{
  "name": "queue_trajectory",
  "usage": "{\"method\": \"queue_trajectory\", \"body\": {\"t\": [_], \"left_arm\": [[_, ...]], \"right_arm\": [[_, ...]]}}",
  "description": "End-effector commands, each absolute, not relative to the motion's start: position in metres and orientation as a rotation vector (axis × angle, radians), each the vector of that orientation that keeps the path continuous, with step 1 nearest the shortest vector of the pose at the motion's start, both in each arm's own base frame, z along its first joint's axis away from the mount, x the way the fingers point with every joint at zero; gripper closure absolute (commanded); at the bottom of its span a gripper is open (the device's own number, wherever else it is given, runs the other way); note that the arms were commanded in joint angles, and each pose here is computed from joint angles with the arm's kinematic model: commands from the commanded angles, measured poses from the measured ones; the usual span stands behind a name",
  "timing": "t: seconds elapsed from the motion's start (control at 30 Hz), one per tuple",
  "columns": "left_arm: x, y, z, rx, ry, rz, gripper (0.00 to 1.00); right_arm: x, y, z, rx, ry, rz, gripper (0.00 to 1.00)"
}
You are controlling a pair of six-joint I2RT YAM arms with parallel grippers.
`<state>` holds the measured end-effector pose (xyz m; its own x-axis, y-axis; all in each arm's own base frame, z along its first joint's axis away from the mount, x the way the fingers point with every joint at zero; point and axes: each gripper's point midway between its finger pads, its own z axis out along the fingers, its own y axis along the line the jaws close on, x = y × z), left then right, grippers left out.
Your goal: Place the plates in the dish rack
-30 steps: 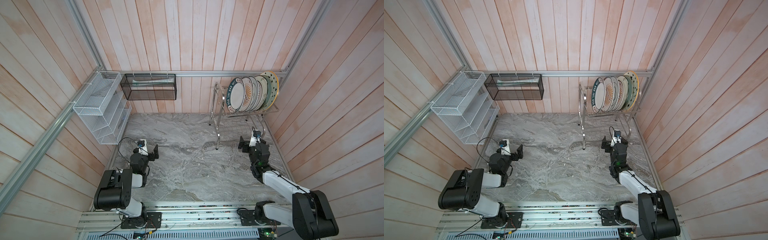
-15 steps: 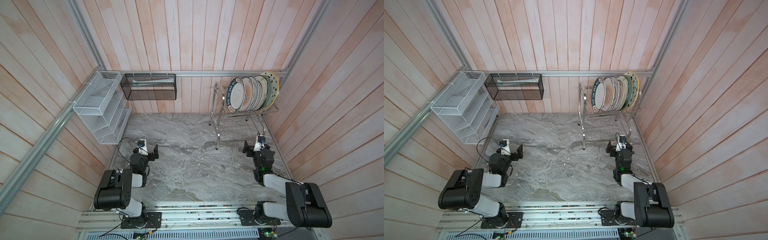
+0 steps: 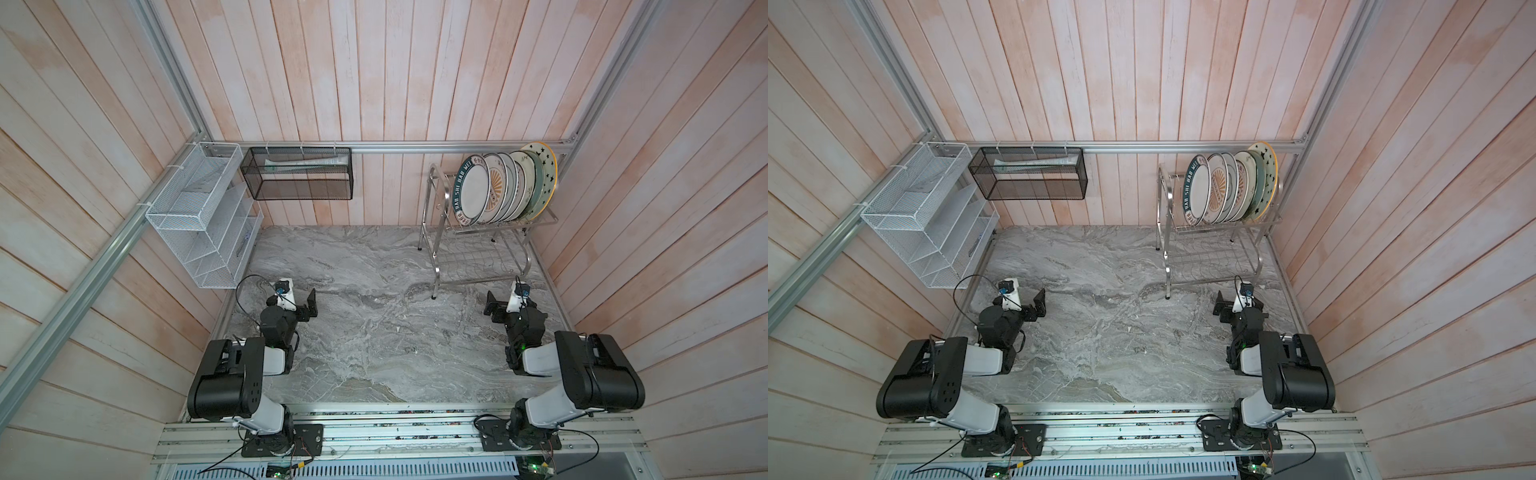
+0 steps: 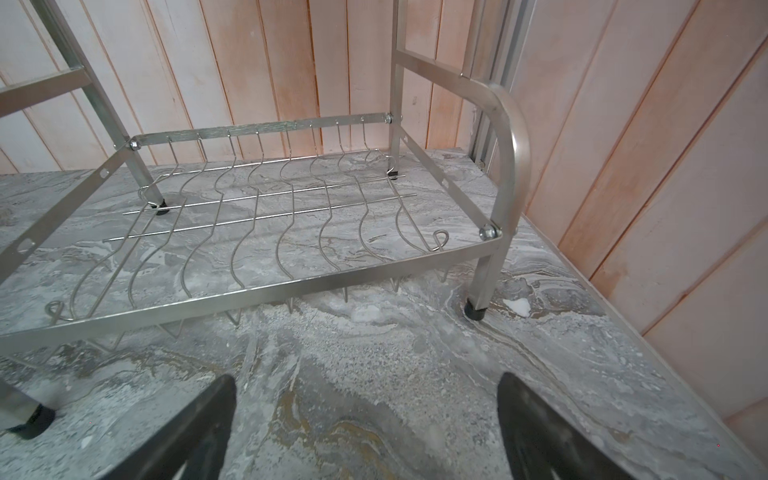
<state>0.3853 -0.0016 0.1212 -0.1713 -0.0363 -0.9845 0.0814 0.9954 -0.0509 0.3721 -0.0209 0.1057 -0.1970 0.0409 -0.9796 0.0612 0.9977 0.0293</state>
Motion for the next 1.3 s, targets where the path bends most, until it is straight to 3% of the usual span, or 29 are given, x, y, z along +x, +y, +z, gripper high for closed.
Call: {"method": "queue_trajectory", "body": {"t": [0.0, 1.27], "left_arm": [[0.3892, -0.0014, 0.1273, 0.043, 1.724, -0.092, 0.00], [0.3895, -0.0014, 0.1274, 0.044, 1.724, -0.092, 0.00]], "right_arm": [[0.3781, -0.0184, 0.1236, 0.061, 1.718, 0.003, 0.02], [0.3790, -0.0175, 0.1238, 0.054, 1.722, 0.004, 0.02]]}}
